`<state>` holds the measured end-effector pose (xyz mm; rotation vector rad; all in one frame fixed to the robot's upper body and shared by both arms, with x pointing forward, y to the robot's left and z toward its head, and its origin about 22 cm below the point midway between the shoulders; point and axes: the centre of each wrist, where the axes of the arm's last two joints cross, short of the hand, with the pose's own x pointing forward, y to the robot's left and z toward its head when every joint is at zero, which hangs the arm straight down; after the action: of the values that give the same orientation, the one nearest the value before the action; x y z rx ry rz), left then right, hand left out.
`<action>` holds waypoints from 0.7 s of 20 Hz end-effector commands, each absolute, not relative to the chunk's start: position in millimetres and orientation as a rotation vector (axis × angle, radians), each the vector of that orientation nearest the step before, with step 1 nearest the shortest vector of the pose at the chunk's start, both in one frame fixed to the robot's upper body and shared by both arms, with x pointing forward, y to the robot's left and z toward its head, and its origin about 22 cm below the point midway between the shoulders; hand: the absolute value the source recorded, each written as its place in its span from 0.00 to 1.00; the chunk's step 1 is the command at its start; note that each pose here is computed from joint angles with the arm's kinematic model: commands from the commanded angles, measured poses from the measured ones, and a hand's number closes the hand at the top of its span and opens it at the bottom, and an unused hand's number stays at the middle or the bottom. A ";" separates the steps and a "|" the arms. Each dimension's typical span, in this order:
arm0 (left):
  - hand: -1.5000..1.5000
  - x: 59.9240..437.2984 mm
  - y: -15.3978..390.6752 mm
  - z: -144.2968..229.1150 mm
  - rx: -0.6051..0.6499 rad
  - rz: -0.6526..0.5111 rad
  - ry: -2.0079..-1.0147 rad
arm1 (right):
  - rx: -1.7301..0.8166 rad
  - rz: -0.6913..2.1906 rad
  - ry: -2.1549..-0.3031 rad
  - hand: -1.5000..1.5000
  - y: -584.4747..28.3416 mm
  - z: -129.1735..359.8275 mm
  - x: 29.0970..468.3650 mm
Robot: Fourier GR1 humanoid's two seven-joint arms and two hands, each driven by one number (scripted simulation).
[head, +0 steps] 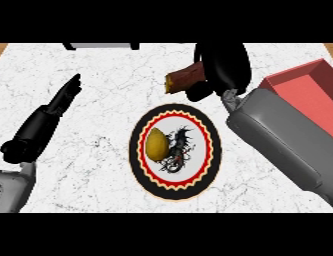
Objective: Pick the sweet potato from the plate and place it in the cardboard box
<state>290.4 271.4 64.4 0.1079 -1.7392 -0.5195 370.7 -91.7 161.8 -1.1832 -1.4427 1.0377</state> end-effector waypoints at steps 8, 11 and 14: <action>0.50 281.3 269.7 61.7 0.114 -0.524 -1.748 | -1.406 0.411 -1.356 1.00 -184.8 231.9 374.8; 0.50 290.1 272.4 77.0 0.113 -0.528 -1.750 | -1.416 0.332 -1.316 1.00 -201.5 236.2 375.0; 0.50 289.5 262.9 57.1 0.113 -0.508 -1.739 | -1.435 0.295 -1.299 1.00 -251.4 240.2 374.1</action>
<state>288.5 270.3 64.7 0.1124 -1.7395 -0.5182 378.0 -212.7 231.3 -1.4125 -1.3323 0.3879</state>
